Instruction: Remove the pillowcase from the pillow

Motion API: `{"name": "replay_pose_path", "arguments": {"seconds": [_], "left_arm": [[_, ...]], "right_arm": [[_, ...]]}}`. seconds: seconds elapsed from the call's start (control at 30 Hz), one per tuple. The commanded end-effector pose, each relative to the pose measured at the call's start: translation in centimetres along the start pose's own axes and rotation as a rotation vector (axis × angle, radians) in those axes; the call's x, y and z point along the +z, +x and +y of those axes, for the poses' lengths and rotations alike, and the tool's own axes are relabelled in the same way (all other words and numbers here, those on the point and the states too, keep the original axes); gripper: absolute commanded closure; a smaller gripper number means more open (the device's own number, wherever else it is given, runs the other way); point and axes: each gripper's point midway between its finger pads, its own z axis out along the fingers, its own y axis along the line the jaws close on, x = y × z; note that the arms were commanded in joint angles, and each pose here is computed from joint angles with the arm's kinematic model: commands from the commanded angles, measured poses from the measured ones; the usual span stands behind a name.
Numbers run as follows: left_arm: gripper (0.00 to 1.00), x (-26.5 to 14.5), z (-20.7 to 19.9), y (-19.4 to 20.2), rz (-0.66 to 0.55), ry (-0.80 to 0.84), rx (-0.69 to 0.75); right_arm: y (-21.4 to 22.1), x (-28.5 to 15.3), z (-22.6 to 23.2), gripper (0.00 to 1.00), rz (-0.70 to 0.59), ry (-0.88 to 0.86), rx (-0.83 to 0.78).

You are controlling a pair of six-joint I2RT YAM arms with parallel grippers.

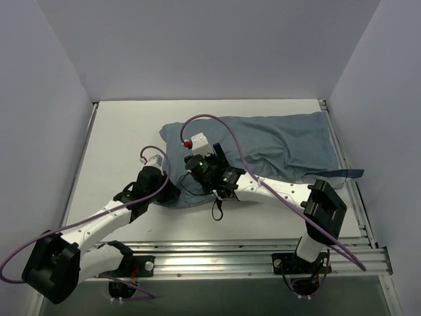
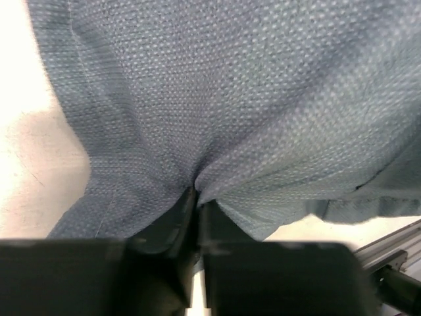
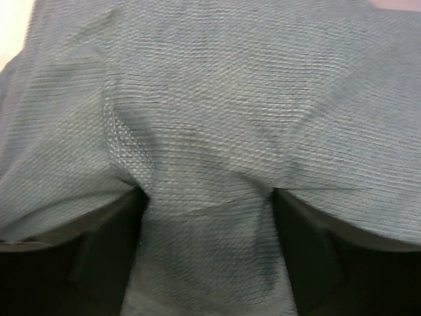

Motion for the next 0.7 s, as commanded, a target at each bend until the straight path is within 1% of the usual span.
{"name": "replay_pose_path", "arguments": {"seconds": [0.0,0.07,0.1,0.17,0.2,0.3,0.33,0.4,0.47,0.57,0.6,0.63,0.67], "left_arm": [[0.96,0.5,0.7,-0.8,-0.052,-0.028,-0.023],[0.98,0.3,0.9,-0.8,-0.053,-0.042,-0.03],[0.98,0.2,1.6,-0.7,-0.054,-0.07,-0.036],[0.98,-0.3,2.0,-1.0,-0.072,-0.094,-0.055],[0.98,-0.6,2.7,-0.9,-0.077,-0.128,-0.061],[0.98,-1.5,3.5,-0.9,-0.094,-0.157,-0.086],[0.98,-1.8,3.9,-1.1,-0.108,-0.171,-0.091],[0.98,-2.5,4.5,-1.0,-0.119,-0.19,-0.111],[0.98,-3.0,4.6,-1.0,-0.124,-0.187,-0.117],[0.98,-3.3,4.2,-0.8,-0.115,-0.165,-0.1],[0.98,-3.4,3.9,-0.9,-0.114,-0.153,-0.089],[0.98,-3.8,2.8,-1.3,-0.113,-0.112,-0.078],[0.98,-4.0,2.1,-1.6,-0.117,-0.085,-0.043]], "right_arm": [[0.1,-0.4,-4.8,0.36,-0.007,0.196,0.038],[0.4,-0.8,-6.7,0.46,-0.001,0.233,0.065],[1.4,-0.5,-8.2,0.59,0.019,0.264,0.086],[1.9,-0.9,-10.5,0.7,0.033,0.299,0.128],[3.2,-0.8,-12.1,0.82,0.058,0.335,0.143],[4.0,-2.2,-15.1,0.94,0.055,0.389,0.217],[5.3,-2.6,-16.3,0.95,0.076,0.422,0.236],[5.3,-4.1,-17.8,0.96,0.049,0.424,0.309],[6.3,-4.8,-18.4,0.98,0.043,0.379,0.397],[8.0,-4.7,-17.8,0.99,0.053,0.26,0.512],[7.8,-4.4,-17.2,1.0,0.033,0.215,0.547],[9.0,-4.2,-16.5,1.0,0.045,0.172,0.554],[9.1,-4.0,-15.0,1.0,0.055,0.09,0.567]]}}
